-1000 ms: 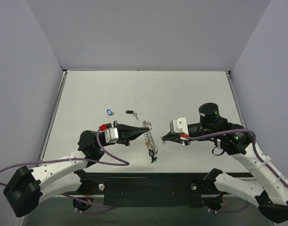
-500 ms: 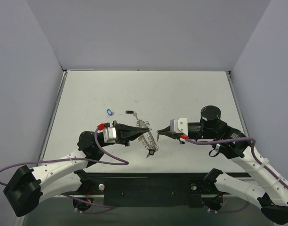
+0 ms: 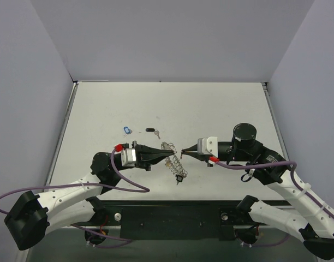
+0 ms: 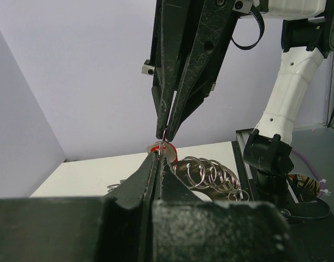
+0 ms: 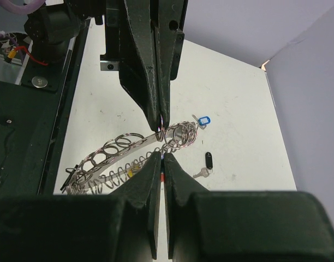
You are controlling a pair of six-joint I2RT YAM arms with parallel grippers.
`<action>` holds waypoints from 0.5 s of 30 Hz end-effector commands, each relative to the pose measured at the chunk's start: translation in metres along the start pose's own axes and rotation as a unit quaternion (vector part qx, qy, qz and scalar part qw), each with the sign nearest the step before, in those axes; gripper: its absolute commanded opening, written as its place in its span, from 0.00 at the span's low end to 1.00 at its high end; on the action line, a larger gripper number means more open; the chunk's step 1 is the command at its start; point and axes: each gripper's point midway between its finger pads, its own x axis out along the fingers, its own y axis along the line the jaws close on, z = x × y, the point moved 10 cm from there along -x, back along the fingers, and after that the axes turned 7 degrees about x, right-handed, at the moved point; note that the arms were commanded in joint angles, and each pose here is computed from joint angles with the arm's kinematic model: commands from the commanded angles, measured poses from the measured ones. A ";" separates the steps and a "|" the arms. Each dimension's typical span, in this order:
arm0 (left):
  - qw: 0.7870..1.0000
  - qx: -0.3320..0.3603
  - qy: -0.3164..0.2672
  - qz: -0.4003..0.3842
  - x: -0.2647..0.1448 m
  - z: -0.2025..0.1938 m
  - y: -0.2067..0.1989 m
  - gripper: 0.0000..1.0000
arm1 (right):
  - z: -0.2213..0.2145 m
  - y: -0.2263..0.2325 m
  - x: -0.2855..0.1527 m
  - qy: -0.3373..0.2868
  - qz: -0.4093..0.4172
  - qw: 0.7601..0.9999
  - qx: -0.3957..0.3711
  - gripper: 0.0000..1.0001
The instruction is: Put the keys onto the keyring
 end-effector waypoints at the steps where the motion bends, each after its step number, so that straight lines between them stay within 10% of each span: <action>1: 0.999 0.028 -0.034 -0.005 0.007 0.017 0.003 0.00 | 0.009 -0.004 0.003 -0.024 -0.002 1.000 -0.020 0.00; 15: 0.999 0.025 -0.028 -0.002 0.006 0.014 0.003 0.00 | 0.010 -0.003 0.008 -0.029 0.003 0.999 -0.018 0.00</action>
